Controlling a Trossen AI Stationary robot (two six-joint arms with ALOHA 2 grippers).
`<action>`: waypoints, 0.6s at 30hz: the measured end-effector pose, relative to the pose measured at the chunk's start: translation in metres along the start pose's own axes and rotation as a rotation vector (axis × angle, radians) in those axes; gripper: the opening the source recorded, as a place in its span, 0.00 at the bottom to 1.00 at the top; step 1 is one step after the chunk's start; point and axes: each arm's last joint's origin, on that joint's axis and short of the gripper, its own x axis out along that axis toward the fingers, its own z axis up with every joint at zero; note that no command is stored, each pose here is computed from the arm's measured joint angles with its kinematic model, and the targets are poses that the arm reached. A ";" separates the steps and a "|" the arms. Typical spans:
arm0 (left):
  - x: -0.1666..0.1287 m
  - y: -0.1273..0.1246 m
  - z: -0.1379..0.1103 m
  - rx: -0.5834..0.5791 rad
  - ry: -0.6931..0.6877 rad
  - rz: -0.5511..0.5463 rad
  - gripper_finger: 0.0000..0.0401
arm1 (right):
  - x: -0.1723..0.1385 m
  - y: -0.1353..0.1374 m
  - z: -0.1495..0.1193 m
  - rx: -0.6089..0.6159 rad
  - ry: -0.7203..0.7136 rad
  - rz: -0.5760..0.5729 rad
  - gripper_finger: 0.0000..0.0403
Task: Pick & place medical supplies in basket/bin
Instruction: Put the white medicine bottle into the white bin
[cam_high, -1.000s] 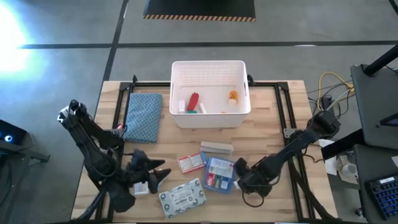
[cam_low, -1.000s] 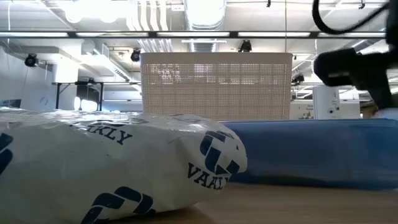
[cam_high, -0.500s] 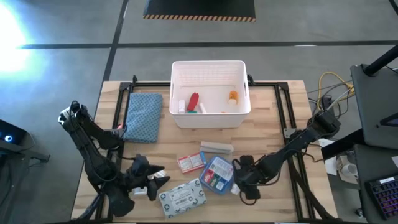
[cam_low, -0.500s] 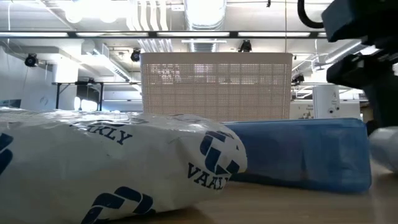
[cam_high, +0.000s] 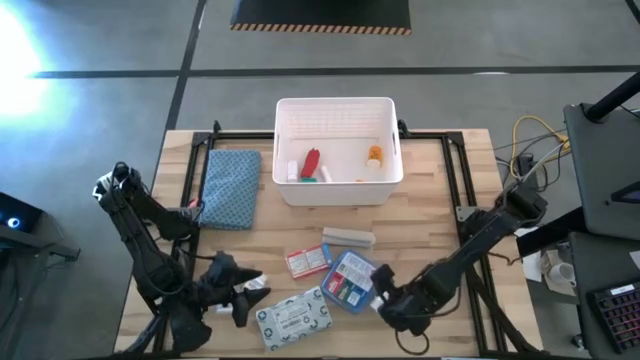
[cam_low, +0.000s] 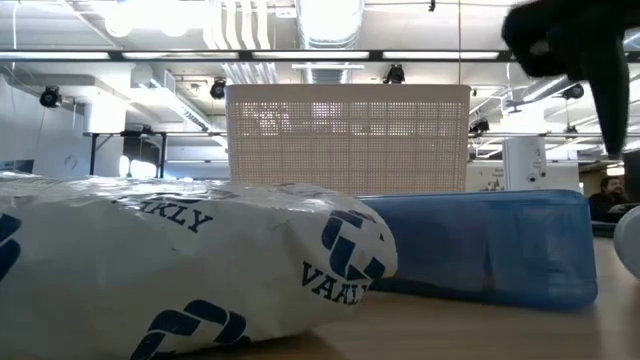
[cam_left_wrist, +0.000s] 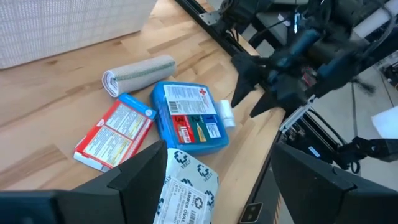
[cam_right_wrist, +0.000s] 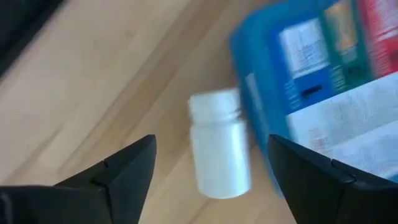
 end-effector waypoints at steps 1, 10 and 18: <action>0.000 0.000 0.000 0.000 -0.001 0.000 0.66 | 0.004 0.000 -0.001 0.000 0.017 0.006 0.74; 0.000 -0.001 0.000 -0.016 -0.002 -0.008 0.66 | 0.038 0.000 -0.006 0.065 0.122 0.016 0.72; 0.000 -0.001 0.000 -0.035 -0.001 -0.008 0.66 | 0.044 -0.011 -0.006 0.204 0.131 0.012 0.60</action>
